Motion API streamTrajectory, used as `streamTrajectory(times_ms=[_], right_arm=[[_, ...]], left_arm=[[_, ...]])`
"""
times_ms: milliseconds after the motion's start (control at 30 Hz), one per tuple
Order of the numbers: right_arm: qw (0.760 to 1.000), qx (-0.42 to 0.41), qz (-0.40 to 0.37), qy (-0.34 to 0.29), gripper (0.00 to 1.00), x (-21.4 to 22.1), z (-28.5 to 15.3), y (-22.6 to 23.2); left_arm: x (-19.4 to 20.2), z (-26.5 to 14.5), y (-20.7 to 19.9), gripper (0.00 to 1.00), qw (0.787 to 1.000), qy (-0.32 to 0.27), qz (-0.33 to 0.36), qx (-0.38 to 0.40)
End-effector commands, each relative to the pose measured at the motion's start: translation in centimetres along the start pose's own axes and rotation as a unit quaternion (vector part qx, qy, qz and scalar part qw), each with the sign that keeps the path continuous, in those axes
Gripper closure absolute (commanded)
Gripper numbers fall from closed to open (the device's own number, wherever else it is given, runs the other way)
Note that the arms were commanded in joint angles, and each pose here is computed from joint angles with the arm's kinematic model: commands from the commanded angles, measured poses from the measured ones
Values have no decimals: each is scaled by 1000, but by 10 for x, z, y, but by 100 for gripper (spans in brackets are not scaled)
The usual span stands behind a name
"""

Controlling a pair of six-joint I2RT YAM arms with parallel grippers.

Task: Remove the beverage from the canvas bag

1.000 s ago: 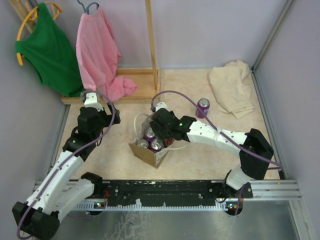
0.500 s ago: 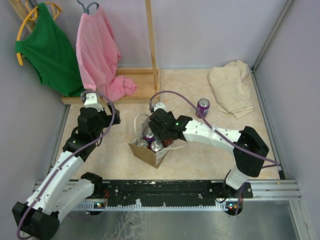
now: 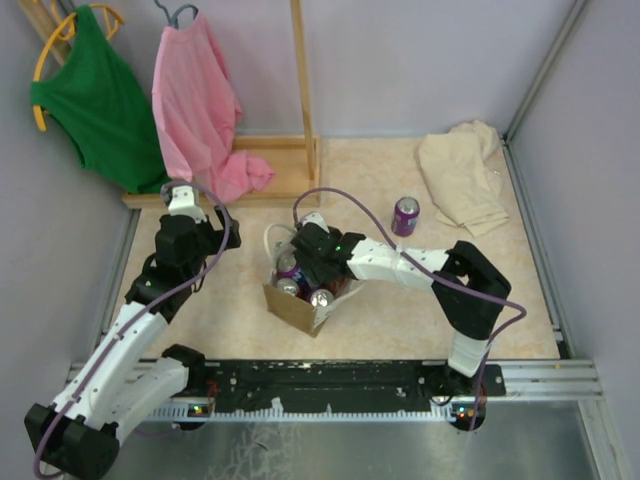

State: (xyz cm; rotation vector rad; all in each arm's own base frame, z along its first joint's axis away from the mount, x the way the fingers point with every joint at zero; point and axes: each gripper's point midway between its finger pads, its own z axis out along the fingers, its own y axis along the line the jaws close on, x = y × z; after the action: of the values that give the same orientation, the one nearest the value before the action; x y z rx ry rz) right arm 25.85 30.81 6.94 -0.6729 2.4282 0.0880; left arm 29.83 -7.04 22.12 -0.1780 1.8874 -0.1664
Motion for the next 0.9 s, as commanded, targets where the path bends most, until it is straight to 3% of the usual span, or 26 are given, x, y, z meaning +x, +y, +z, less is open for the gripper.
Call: streamTrajectory(times_ms=[0,333,400,500,567,867], right_arm=[[995,-15,-15,98,28,58,2,4],[996,-4,-8,85,28,48,-2,2],[997,-2,-8,81,41,45,-2,2],[997,0,-8,75,85,39,-4,1],[997,3,-8,71,100,35,-5,0],[1000,0,-5,-18,100,-20,-33,-2]], left_arm=[[-5,-1,-3,0,1000,-10,-10,6],[-2,0,-3,0,1000,-6,-5,6],[-2,1,-3,0,1000,-5,-6,6],[-2,1,-4,0,1000,-6,-6,8],[-2,1,-4,0,1000,-7,-7,7],[-3,1,-4,0,1000,-8,-7,9]])
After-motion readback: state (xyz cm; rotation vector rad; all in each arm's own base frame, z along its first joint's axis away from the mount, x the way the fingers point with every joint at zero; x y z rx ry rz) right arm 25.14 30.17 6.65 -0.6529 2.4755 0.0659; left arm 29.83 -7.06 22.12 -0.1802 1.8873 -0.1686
